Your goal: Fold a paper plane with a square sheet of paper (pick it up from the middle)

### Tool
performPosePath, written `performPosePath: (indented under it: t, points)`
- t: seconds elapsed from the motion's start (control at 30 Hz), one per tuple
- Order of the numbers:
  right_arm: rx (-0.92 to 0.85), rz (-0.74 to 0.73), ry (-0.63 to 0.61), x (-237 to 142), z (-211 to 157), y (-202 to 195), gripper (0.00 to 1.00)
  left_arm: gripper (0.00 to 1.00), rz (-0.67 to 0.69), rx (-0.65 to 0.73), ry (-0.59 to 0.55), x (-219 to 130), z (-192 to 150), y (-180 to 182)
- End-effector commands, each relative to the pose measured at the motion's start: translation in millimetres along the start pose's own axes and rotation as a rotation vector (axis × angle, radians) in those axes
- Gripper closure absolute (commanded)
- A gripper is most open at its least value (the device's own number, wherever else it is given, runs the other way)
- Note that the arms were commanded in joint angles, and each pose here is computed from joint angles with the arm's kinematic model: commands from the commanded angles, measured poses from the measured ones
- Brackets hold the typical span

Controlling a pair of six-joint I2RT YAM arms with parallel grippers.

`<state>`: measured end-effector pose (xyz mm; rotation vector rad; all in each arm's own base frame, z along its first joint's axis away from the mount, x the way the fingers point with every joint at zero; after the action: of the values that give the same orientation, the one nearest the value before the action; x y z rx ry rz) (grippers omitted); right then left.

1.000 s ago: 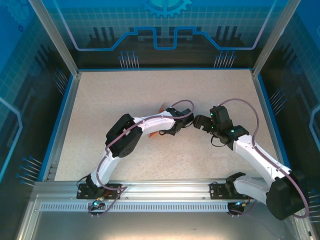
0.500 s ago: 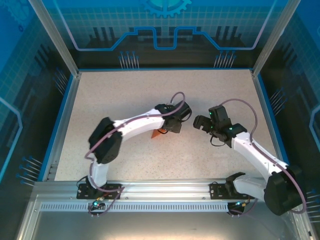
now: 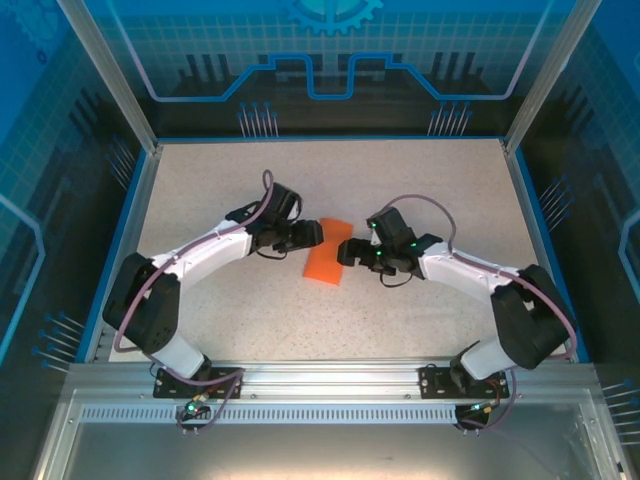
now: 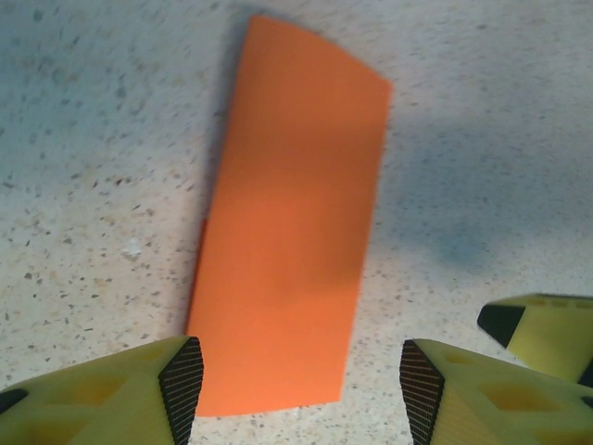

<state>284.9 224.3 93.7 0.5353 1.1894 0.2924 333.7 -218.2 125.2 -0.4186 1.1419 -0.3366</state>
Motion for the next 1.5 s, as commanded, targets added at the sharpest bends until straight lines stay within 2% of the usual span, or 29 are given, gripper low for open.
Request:
performPosePath:
  t: [0.0, 0.23, 0.4, 0.5, 0.77, 0.93, 1.13, 1.33, 1.47]
  points:
    - [0.051, 0.093, 0.037, 11.3, -3.4, 23.1, 0.09, 0.39, -0.153, -0.063, 0.026, 13.2, 2.2, -12.0]
    - [0.138, 0.124, 0.120, 32.8, -19.3, 30.0, 0.19, 0.43, -0.115, -0.140, 0.081, 42.0, -6.4, 13.6]
    - [0.180, 0.135, 0.184, 49.4, -32.2, 31.3, 0.24, 0.42, -0.099, -0.172, 0.099, 46.4, -17.6, 25.9]
    - [0.179, 0.175, 0.215, 54.0, -39.3, 40.0, 0.30, 0.42, -0.089, -0.188, 0.101, 46.3, -21.3, 34.0]
    - [0.179, 0.151, 0.177, 44.8, -45.4, 33.9, 0.48, 0.42, -0.087, -0.200, 0.085, 41.0, -18.3, 40.7]
    - [0.196, 0.120, 0.146, 39.8, -43.4, 26.6, 0.71, 0.42, -0.108, -0.195, 0.076, 38.1, -14.5, 37.2]
    - [0.167, 0.111, 0.168, 33.5, -43.7, 19.4, 0.92, 0.42, -0.213, -0.161, 0.054, 32.9, -5.4, 17.9]
    - [0.027, 0.111, 0.363, 27.8, -62.8, 13.8, 0.94, 0.46, -0.305, -0.125, 0.037, 30.1, 3.8, 1.4]
    - [-0.018, 0.140, 0.441, 26.9, -68.1, 13.5, 0.94, 0.54, -0.326, -0.116, 0.055, 37.0, 4.5, -1.1]
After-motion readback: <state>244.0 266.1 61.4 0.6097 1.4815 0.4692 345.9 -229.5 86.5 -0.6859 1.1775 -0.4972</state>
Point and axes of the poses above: each hand's point on the last joint's axis, 136 mm out from that joint toward the fingers, its own x axis out along the fingers, its own y axis along the line the jaws close on, z = x × y, the point moved 2 cm from there along -x, back along the fingers, and after that the axes turned 5 degrees about x, right-handed, at the moved point
